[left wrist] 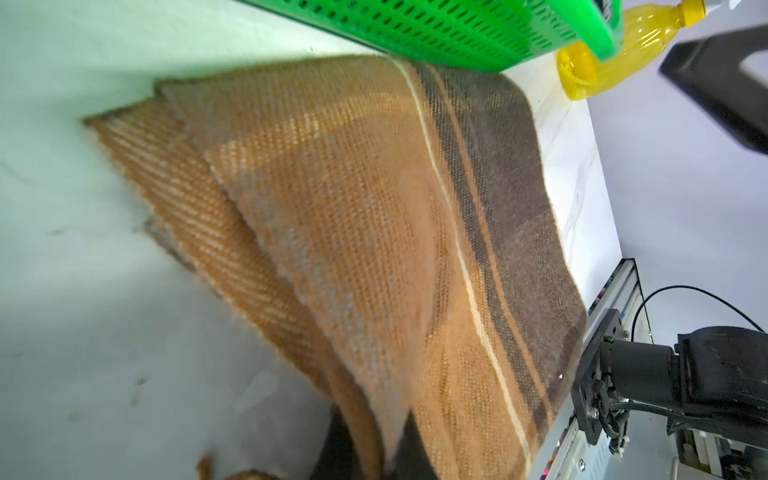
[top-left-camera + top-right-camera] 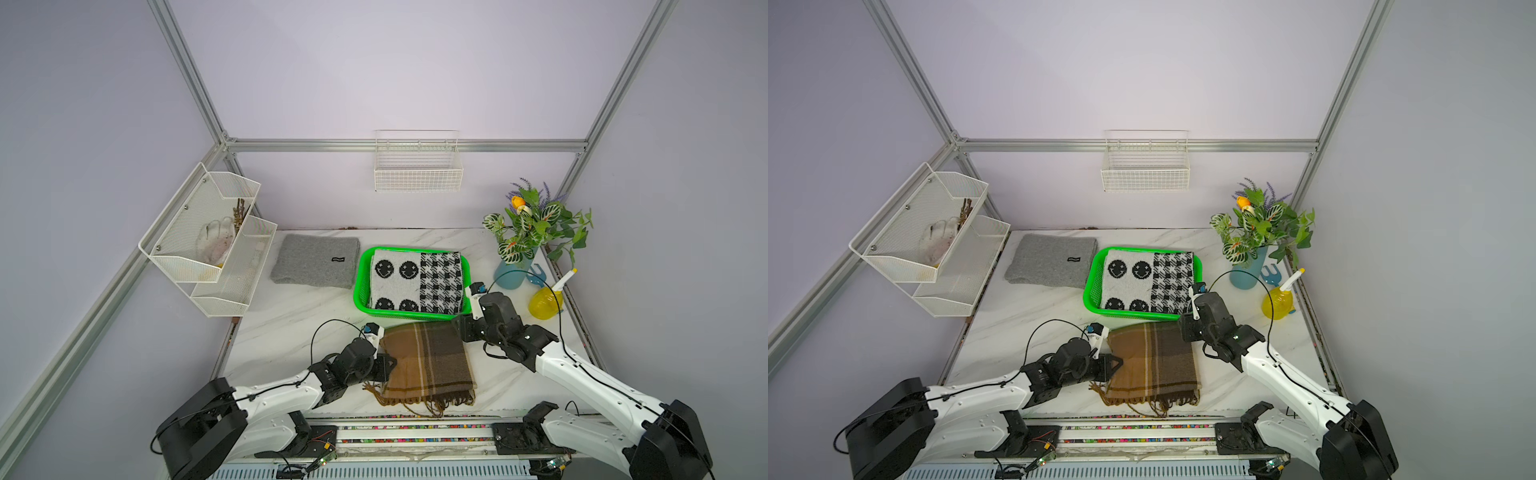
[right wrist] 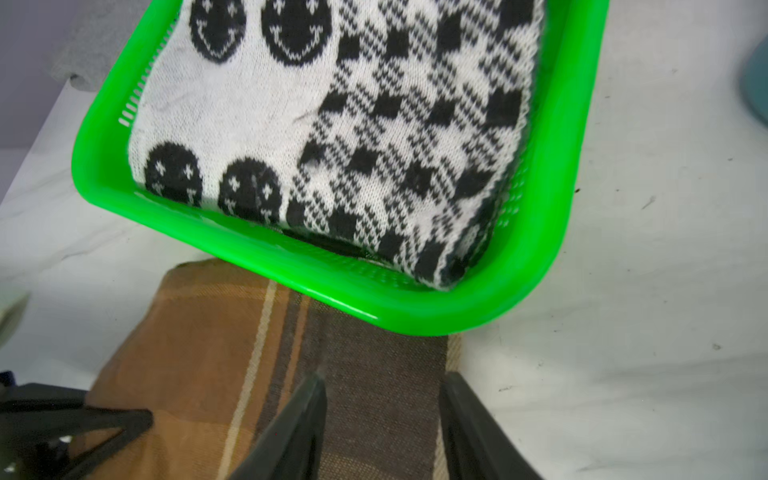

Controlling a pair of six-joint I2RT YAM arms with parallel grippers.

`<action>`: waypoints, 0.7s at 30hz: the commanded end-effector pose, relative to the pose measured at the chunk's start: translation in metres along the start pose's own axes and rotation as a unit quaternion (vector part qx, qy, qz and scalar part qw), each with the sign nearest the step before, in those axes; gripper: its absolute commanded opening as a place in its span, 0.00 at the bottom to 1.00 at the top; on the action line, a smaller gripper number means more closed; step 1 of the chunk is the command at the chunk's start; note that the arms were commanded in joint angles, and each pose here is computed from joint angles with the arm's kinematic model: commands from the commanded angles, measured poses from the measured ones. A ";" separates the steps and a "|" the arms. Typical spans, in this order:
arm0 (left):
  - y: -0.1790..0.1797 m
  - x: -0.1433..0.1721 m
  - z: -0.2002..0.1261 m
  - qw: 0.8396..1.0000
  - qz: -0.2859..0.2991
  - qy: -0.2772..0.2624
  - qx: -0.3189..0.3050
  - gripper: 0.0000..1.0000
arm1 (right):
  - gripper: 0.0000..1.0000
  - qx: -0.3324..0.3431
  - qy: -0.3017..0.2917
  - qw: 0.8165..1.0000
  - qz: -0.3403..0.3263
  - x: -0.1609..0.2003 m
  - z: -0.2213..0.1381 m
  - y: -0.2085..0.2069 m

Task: Put the folded scarf in the basket
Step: Move the scarf to the center of the board.

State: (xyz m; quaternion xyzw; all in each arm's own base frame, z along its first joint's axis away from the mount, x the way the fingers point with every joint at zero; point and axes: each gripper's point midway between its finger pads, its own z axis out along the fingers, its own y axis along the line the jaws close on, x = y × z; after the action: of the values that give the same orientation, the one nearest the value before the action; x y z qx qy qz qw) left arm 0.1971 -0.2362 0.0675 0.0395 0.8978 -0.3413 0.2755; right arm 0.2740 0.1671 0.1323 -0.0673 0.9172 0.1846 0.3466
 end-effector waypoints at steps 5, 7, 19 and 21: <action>0.056 0.010 -0.015 0.998 -0.010 0.004 -0.064 0.00 | 0.52 -0.034 0.028 0.999 0.019 0.027 0.014 0.007; 0.062 0.010 -0.013 0.997 -0.014 0.005 -0.075 0.04 | 0.52 -0.068 0.043 0.996 0.025 0.041 0.018 0.015; 0.064 0.008 0.001 0.996 -0.003 0.034 -0.077 0.08 | 0.56 -0.129 0.114 0.984 0.041 0.080 0.045 0.029; 0.064 0.008 0.001 0.997 -0.003 0.033 -0.075 0.08 | 0.56 -0.126 0.120 0.984 0.045 0.085 0.048 0.028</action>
State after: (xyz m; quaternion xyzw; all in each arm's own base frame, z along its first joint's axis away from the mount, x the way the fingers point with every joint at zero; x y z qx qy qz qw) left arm 0.2076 -0.1904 0.0271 0.0180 0.9271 -0.2778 0.2509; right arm 0.2330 0.2024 0.0508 -0.0876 0.9313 0.2820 0.2134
